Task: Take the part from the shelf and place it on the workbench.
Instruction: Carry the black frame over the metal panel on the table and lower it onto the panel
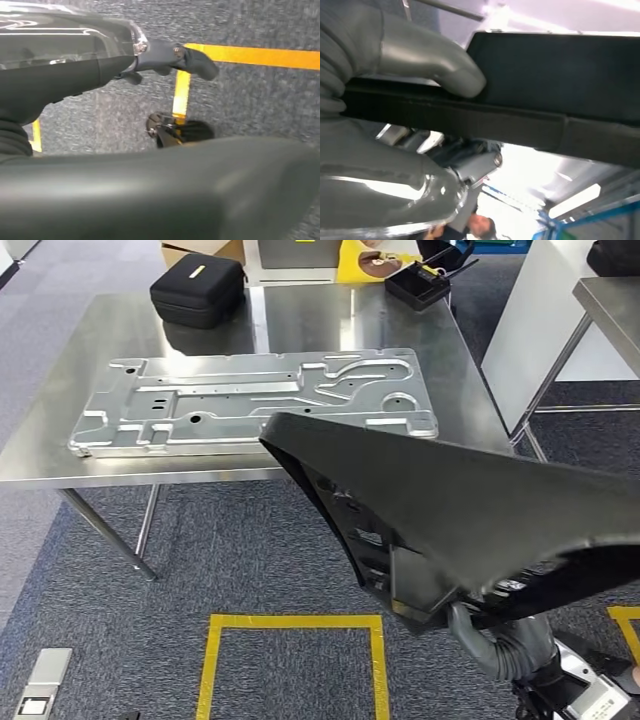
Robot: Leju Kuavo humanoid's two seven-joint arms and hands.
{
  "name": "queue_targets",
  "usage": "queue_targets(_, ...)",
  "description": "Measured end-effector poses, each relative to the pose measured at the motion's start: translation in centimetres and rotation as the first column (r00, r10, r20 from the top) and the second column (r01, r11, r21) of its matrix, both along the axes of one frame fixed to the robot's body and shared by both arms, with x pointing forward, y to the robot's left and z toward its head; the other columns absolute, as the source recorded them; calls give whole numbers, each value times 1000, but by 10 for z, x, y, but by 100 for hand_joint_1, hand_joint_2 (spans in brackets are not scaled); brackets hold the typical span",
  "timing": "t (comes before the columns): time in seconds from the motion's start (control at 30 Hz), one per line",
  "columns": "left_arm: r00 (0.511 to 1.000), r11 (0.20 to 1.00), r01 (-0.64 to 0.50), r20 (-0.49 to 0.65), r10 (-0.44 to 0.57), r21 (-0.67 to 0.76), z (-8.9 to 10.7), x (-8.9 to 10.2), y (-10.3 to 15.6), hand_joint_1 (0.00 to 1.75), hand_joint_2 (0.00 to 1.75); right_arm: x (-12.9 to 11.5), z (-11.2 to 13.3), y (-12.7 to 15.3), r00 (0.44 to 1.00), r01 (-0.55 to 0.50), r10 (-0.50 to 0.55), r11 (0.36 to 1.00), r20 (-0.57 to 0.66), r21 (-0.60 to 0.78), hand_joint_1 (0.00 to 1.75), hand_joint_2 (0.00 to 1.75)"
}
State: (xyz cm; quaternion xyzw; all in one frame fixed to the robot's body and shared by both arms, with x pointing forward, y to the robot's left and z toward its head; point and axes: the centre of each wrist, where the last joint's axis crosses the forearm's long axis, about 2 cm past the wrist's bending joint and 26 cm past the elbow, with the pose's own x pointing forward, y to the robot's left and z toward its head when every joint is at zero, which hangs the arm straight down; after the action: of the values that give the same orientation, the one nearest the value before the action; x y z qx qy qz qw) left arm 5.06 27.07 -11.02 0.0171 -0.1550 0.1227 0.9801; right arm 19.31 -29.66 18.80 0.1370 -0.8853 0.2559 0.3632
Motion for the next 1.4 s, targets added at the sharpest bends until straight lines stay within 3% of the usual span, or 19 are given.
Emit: queue_targets(1.4, 1000, 1000, 6, -1, -6, -5, 0, -2, 1, 0, 175, 0, 0, 1, 1000, 13, -13, 1000, 4, 10, 175, 175)
